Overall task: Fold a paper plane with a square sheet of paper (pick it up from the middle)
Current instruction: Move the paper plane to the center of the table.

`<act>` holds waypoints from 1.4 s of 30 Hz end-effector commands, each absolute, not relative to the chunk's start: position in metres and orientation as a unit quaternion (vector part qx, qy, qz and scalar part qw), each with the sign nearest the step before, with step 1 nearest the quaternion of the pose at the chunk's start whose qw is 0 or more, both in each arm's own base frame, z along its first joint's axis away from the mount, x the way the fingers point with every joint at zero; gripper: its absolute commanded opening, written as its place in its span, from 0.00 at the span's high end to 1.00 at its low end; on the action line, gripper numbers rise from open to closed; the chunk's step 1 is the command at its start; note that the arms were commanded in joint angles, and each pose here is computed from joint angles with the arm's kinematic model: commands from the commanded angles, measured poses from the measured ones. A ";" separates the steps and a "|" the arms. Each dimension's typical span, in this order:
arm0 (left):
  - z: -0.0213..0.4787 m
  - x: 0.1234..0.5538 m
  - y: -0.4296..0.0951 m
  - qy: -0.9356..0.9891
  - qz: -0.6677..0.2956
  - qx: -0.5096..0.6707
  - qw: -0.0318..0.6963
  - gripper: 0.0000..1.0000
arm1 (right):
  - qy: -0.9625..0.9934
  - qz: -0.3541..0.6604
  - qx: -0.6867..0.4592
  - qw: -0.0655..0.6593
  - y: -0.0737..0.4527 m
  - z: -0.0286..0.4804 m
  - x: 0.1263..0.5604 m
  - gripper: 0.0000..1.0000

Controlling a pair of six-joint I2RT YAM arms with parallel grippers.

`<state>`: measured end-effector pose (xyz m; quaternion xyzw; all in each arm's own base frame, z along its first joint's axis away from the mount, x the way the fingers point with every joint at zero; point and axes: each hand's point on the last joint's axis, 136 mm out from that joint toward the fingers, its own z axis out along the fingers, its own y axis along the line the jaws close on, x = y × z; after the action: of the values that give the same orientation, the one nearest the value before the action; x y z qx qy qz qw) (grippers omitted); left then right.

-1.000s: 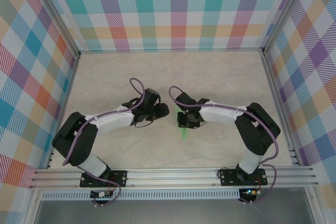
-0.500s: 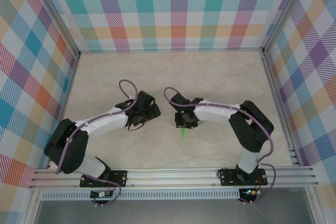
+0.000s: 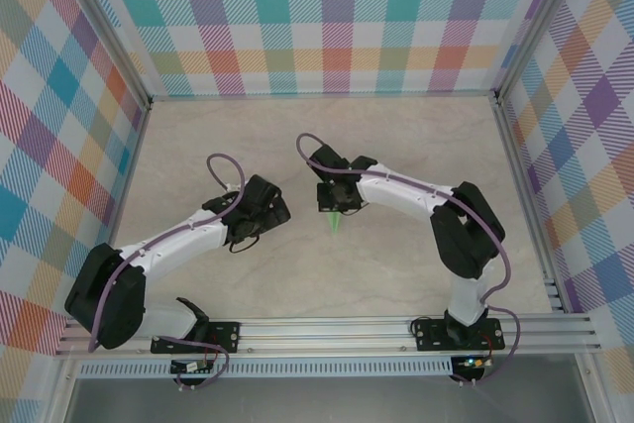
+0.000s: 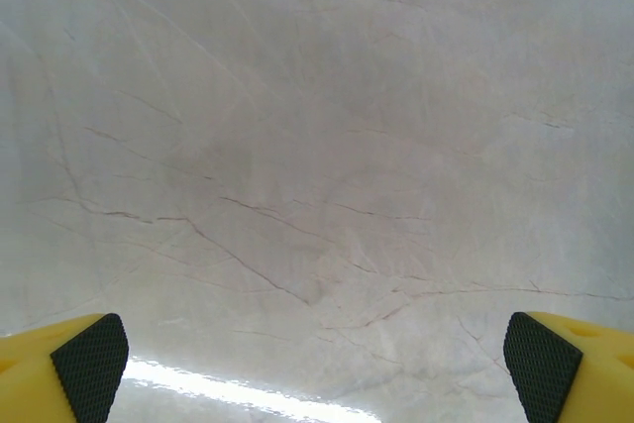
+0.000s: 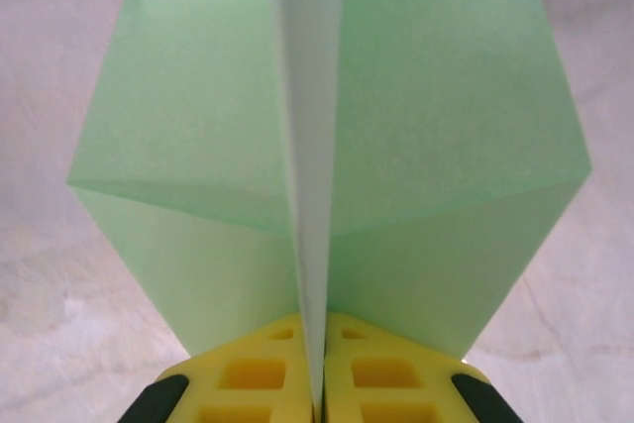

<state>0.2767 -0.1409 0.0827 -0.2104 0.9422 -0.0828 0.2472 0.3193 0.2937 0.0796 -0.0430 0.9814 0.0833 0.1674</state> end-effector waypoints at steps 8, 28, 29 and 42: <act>0.089 0.275 -0.099 0.935 -0.003 -0.210 0.285 0.00 | 0.984 0.065 -0.074 0.149 0.304 0.055 0.381 0.90; 0.062 0.274 -0.111 0.951 -0.007 -0.191 0.245 0.00 | 0.995 0.031 -0.040 0.090 0.300 0.021 0.384 0.80; 0.061 0.273 -0.111 0.951 -0.006 -0.191 0.244 0.00 | 0.995 0.031 -0.040 0.089 0.301 0.020 0.384 0.79; 0.063 0.273 -0.110 0.951 -0.004 -0.188 0.244 0.00 | 0.995 0.039 -0.036 0.087 0.303 0.030 0.383 0.75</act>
<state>0.2718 -0.1116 0.0606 -0.1921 0.9501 -0.0083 0.2457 0.3833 0.3028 0.0217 -0.0417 0.9941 0.0351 0.0937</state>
